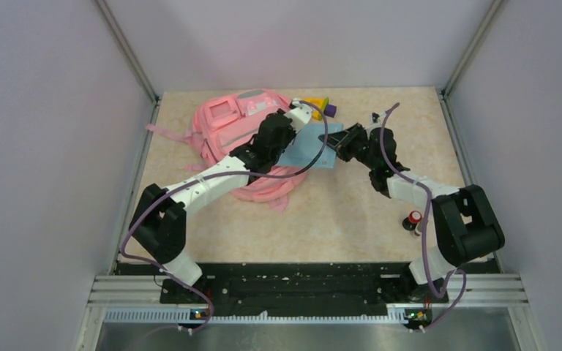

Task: Pack the student bag
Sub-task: Place the stationery in the student bag.

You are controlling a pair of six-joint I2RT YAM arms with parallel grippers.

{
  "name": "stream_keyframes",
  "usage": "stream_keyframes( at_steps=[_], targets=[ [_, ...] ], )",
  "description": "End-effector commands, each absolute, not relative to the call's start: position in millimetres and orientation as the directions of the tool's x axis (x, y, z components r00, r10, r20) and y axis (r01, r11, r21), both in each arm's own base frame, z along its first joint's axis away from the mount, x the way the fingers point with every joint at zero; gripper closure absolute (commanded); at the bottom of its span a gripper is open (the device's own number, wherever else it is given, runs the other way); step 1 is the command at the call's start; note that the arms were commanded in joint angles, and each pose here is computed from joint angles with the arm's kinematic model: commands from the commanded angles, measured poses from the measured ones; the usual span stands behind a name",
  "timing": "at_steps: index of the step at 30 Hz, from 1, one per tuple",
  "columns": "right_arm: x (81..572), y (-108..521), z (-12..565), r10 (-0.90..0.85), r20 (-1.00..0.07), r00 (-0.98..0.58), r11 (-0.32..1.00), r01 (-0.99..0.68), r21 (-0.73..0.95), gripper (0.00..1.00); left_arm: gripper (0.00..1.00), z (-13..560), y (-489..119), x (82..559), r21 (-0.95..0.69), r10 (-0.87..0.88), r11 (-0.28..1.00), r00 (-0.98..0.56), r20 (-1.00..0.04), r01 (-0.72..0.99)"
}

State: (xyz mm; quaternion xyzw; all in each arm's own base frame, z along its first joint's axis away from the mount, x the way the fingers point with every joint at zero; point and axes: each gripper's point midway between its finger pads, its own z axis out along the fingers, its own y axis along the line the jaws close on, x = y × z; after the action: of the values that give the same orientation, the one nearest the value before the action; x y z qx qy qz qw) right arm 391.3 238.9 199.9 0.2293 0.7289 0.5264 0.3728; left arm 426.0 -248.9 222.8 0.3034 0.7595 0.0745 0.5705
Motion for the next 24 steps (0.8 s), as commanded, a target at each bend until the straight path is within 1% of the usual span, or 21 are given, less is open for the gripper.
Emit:
stream_keyframes(
  at_steps=[1, 2, 3, 7, 10, 14, 16, 19, 21, 22, 24],
  targets=[
    [408, 252, 308, 0.768, -0.352, -0.536, 0.19, -0.335, 0.923, 1.0, 0.46, 258, -249, 421, 0.436, 0.488, 0.829, -0.07, -0.87, 0.35],
    [408, 252, 310, 0.769, -0.356, -0.531, 0.192, -0.339, 0.921, 1.0, 0.42, 255, -243, 419, 0.441, 0.494, 0.831, -0.087, -0.865, 0.339],
    [409, 251, 314, 0.772, -0.363, -0.522, 0.198, -0.346, 0.917, 1.0, 0.39, 251, -236, 416, 0.443, 0.498, 0.835, -0.105, -0.861, 0.326],
    [411, 249, 318, 0.769, -0.394, -0.504, 0.23, -0.357, 0.905, 1.0, 0.31, 239, -219, 396, 0.42, 0.48, 0.847, -0.13, -0.868, 0.324],
    [413, 248, 317, 0.769, -0.407, -0.494, 0.25, -0.354, 0.901, 1.0, 0.29, 222, -203, 388, 0.401, 0.471, 0.855, -0.167, -0.866, 0.329],
    [414, 250, 316, 0.765, -0.405, -0.501, 0.243, -0.357, 0.902, 1.0, 0.29, 193, -183, 386, 0.377, 0.462, 0.869, -0.257, -0.849, 0.319],
    [414, 252, 316, 0.759, -0.406, -0.509, 0.241, -0.359, 0.902, 1.0, 0.29, 186, -173, 387, 0.393, 0.467, 0.875, -0.28, -0.839, 0.283],
    [413, 251, 314, 0.752, -0.417, -0.51, 0.256, -0.357, 0.898, 1.0, 0.29, 180, -151, 393, 0.467, 0.501, 0.865, -0.308, -0.809, 0.181],
    [412, 249, 314, 0.757, -0.422, -0.499, 0.266, -0.356, 0.896, 1.0, 0.32, 179, -137, 398, 0.501, 0.509, 0.857, -0.333, -0.793, 0.118],
    [411, 247, 314, 0.762, -0.424, -0.49, 0.271, -0.354, 0.895, 1.0, 0.36, 180, -133, 399, 0.512, 0.511, 0.854, -0.342, -0.789, 0.094],
    [410, 242, 316, 0.77, -0.434, -0.468, 0.287, -0.354, 0.89, 1.0, 0.54, 185, -132, 399, 0.508, 0.503, 0.858, -0.33, -0.799, 0.078]
  ],
)
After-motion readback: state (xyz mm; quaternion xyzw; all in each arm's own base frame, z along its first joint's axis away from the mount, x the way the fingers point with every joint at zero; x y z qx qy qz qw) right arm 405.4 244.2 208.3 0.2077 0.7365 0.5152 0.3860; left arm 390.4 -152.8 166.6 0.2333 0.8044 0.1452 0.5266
